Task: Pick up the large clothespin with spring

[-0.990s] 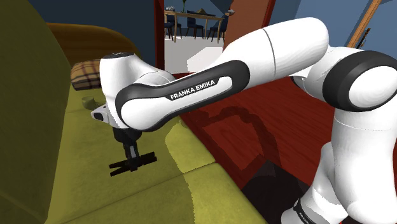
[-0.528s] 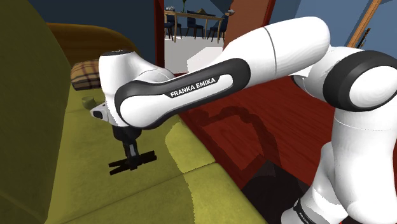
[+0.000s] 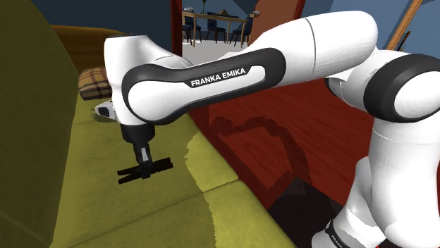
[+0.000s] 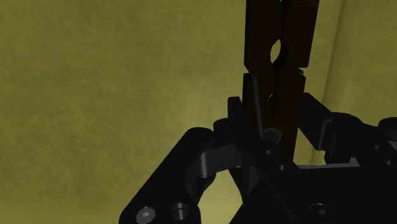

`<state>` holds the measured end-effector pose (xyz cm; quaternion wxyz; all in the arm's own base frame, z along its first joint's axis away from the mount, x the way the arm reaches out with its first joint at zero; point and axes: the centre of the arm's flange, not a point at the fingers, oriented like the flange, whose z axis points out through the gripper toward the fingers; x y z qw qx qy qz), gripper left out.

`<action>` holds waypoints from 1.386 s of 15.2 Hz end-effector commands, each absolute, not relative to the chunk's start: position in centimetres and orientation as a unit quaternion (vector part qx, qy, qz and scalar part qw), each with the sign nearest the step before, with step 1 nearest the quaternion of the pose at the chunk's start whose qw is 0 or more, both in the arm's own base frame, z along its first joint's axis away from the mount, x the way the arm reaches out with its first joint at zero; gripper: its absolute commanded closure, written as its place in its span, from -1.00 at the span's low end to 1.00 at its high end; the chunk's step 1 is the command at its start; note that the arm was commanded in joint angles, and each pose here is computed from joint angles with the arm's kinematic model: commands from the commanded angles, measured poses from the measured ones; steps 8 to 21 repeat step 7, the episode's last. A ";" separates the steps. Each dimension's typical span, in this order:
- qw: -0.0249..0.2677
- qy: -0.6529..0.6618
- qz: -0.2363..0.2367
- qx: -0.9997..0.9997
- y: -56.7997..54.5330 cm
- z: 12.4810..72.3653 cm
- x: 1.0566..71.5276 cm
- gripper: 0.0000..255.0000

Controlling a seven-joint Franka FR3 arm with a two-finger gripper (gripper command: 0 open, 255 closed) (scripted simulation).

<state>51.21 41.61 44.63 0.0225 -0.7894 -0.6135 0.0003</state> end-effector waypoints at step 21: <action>0.023 -0.613 0.000 -0.789 41.6 47.9 51.2 1.00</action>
